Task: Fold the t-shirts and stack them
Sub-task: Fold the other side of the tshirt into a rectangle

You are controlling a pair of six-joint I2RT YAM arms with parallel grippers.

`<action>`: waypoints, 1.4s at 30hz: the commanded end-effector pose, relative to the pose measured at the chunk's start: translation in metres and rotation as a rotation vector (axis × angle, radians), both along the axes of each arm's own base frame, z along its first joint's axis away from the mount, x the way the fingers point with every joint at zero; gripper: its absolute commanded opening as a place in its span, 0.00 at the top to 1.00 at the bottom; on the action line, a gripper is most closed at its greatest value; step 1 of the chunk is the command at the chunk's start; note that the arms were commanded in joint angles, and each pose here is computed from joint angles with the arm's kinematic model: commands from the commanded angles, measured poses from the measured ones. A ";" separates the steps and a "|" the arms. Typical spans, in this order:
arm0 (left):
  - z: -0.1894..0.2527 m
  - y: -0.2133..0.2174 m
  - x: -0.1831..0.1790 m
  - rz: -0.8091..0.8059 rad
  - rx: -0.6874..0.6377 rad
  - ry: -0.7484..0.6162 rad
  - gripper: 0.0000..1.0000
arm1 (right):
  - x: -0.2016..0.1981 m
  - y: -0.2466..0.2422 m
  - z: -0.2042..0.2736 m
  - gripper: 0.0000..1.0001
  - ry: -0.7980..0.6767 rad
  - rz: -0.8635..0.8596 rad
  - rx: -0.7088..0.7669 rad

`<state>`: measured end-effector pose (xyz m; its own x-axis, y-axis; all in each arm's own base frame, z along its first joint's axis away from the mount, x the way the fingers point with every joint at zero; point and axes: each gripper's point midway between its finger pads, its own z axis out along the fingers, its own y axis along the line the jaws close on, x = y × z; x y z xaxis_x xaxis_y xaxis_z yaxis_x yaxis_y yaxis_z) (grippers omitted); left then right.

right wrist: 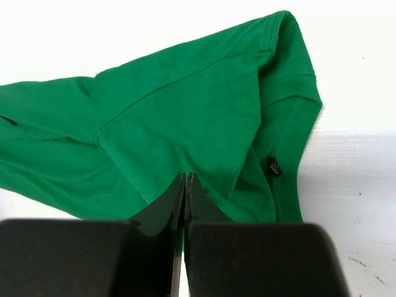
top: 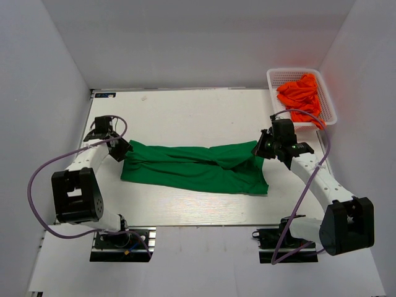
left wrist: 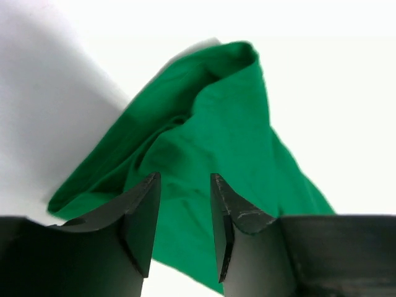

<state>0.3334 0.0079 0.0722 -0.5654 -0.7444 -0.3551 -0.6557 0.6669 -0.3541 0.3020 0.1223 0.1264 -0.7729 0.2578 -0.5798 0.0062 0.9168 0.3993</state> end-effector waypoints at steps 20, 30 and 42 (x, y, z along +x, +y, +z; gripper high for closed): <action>0.001 0.008 0.055 0.013 0.000 -0.060 1.00 | 0.014 0.004 0.014 1.00 -0.040 0.011 0.010; 0.082 0.016 0.108 -0.022 0.058 -0.303 1.00 | 0.047 -0.011 0.046 1.00 -0.139 -0.071 -0.065; 0.083 0.014 0.118 -0.042 0.048 -0.293 1.00 | 0.069 -0.029 0.079 1.00 -0.205 -0.128 -0.117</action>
